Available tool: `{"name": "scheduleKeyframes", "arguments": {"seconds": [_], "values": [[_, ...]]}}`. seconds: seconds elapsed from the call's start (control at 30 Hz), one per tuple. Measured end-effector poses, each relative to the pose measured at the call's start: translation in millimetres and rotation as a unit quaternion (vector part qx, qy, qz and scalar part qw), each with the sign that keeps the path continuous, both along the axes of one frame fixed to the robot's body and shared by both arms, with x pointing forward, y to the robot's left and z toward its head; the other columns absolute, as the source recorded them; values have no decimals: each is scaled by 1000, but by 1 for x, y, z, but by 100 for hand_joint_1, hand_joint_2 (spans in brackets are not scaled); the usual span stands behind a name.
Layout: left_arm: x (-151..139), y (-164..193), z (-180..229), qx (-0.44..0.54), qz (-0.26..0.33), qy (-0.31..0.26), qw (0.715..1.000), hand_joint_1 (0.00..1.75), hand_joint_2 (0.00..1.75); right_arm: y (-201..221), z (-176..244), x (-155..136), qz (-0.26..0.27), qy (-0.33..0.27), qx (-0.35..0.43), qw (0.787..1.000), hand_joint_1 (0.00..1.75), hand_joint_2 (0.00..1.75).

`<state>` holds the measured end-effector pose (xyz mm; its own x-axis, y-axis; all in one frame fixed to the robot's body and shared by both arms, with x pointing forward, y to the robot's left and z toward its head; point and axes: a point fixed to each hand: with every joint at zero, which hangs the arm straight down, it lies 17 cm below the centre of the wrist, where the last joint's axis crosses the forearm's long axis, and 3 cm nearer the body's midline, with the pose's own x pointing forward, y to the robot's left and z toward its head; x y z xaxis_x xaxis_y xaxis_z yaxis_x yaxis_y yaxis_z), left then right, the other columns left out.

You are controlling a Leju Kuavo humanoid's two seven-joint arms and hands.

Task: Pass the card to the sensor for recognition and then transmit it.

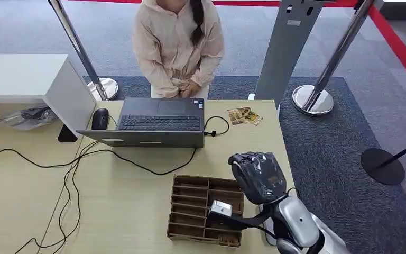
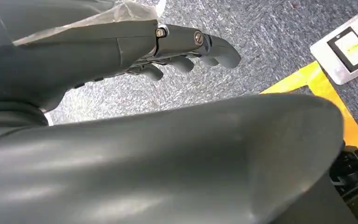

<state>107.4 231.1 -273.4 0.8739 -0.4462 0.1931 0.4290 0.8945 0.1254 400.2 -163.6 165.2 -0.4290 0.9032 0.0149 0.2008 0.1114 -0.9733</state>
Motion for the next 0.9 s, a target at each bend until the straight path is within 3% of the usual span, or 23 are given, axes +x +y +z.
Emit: {"name": "scheduleKeyframes", "arguments": {"seconds": [0.4, 0.6, 0.9], "values": [[0, -2, 0, -1, -11, 0, 1000, 0, 0, -1, 21, 7, -2, -22, 10, 1000, 175, 175], [2, -2, 1, 0, -17, -1, 1000, 0, 0, -9, 63, 22, -15, -56, 41, 997, 175, 175], [4, -5, 1, -2, -24, 1, 1000, 0, 0, -26, 154, 32, -25, -116, 148, 982, 175, 175]]}}
